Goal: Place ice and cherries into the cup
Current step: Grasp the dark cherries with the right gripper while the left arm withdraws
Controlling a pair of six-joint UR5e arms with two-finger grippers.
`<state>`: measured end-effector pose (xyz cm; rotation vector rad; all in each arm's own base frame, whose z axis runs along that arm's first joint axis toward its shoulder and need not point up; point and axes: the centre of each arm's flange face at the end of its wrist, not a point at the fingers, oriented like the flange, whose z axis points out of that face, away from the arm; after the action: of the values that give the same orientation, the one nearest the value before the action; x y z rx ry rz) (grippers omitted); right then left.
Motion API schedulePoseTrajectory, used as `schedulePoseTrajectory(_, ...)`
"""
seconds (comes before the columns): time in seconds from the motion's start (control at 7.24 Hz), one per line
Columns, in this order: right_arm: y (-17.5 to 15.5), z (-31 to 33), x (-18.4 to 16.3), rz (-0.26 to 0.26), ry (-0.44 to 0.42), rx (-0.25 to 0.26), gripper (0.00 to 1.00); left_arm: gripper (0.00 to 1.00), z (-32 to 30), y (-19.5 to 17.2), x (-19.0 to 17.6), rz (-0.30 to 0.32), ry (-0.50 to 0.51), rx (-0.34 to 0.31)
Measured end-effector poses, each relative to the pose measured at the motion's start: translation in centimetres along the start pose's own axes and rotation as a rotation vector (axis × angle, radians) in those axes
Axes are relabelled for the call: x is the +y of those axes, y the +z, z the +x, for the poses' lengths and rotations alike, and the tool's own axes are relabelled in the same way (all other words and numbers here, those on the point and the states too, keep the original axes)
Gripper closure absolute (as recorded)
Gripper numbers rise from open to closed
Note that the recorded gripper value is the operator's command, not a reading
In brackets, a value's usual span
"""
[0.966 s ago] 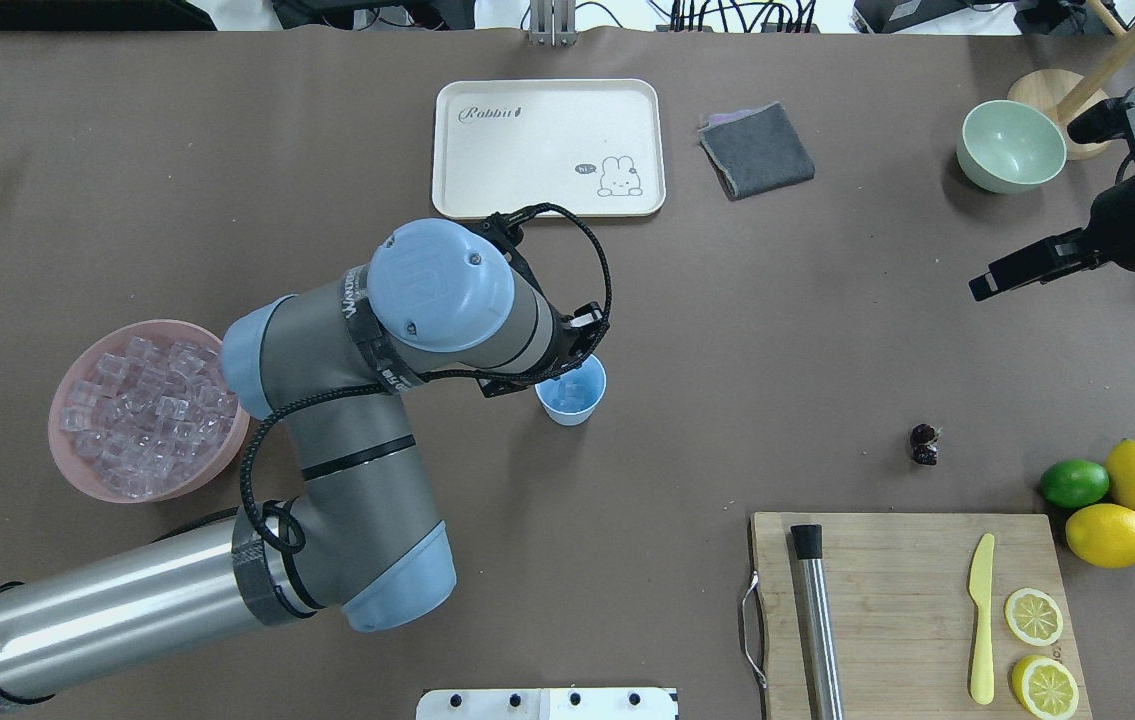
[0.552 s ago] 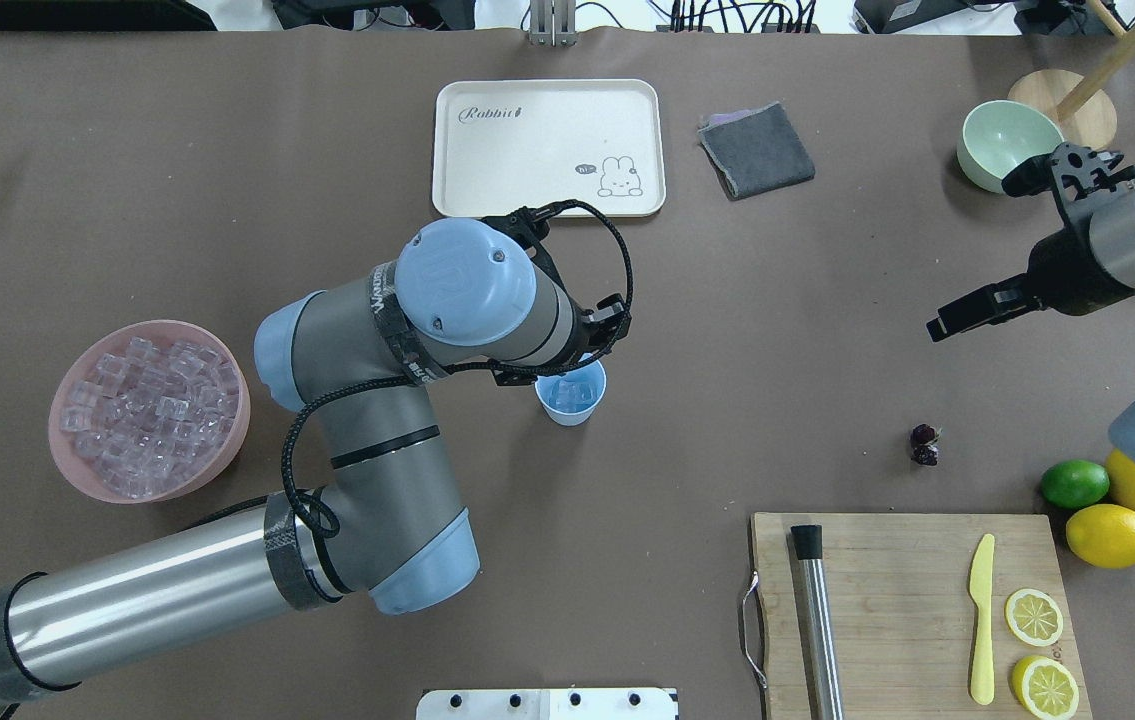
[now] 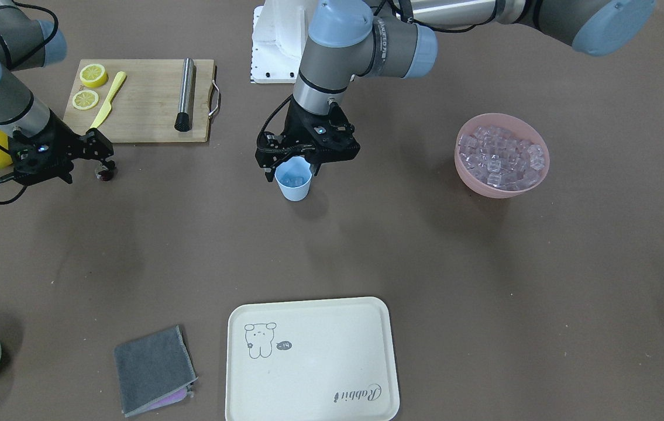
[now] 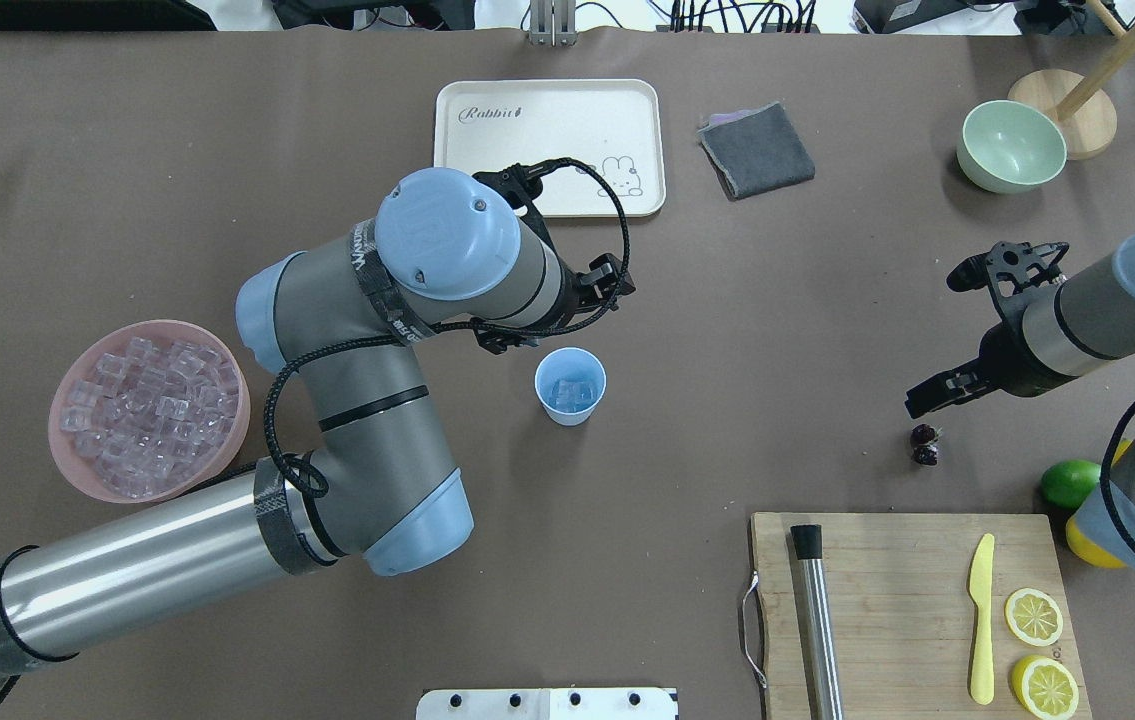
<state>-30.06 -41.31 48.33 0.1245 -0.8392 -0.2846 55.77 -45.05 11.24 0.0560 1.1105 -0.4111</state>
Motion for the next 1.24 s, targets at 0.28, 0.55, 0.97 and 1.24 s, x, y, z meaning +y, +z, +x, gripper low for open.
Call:
schedulePoseTrajectory(0.28, 1.1, -0.5, 0.7, -0.011, -0.005, 0.016, 0.39, 0.04, 0.0, -0.2, -0.3, 0.001, -0.001, 0.002)
schedulePoseTrajectory(0.55, 1.4, -0.5, 1.2, -0.021, -0.007, 0.020, 0.55, 0.04, 0.0, -0.2, -0.4, 0.001, -0.004, 0.001)
schedulePoseTrajectory(0.97, 1.9, -0.3, 1.8, -0.033, -0.008, 0.024, 1.00, 0.07, -0.1, -0.3, -0.5, 0.003, -0.009, -0.004)
schedulePoseTrajectory(1.24, 1.9, -0.3, 2.0, -0.037, -0.009, 0.023, 1.00, 0.08, -0.5, -0.9, -2.5, 0.006, -0.011, -0.013)
